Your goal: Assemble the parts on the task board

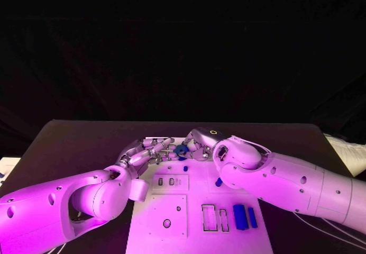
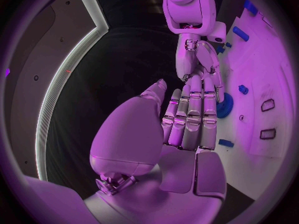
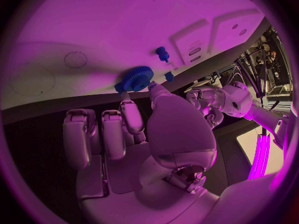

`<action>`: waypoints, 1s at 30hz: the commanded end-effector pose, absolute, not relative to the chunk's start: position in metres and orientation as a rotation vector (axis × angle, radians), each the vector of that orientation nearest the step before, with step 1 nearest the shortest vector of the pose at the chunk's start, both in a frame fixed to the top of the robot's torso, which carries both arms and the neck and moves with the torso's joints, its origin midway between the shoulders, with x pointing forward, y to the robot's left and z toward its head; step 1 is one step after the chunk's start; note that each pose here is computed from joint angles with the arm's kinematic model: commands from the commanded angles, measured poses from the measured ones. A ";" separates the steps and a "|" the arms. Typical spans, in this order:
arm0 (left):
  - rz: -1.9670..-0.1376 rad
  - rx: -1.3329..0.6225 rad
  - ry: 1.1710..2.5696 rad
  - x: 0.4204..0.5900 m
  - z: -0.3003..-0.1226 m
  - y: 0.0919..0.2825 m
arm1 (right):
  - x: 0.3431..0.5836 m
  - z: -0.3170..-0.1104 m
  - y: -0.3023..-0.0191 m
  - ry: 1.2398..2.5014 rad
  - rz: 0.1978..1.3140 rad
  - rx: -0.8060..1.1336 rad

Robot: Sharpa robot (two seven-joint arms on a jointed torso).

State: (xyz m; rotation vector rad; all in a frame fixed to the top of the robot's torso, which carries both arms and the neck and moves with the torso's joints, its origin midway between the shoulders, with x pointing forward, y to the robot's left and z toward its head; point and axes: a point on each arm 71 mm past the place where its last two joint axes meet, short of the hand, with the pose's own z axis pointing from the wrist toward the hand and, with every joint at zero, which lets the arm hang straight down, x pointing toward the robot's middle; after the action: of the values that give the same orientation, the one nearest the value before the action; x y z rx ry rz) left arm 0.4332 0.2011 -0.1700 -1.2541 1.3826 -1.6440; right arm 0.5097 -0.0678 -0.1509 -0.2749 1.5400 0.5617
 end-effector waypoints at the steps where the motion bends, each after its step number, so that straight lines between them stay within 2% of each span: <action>1: -1.656 -1.248 1.375 0.433 -0.168 0.200 | 0.510 -0.160 -0.076 1.574 0.520 -0.283; 19: -1.650 -1.250 1.372 0.433 -0.169 0.203 | 0.498 -0.148 -0.088 1.384 0.637 -0.226; 25: -1.650 -1.250 1.372 0.433 -0.169 0.203 | 0.494 -0.147 -0.087 1.381 0.663 -0.237; 30: -1.649 -1.250 1.372 0.433 -0.169 0.203 | 0.493 -0.152 -0.085 1.455 0.663 -0.267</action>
State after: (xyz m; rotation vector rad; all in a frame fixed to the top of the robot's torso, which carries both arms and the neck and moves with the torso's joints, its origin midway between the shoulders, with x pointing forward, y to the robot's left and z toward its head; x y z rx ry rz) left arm 0.4336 0.2040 -0.1702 -1.2562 1.3788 -1.6362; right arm 0.4947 -0.0877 -0.1492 -0.2313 1.4173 0.6471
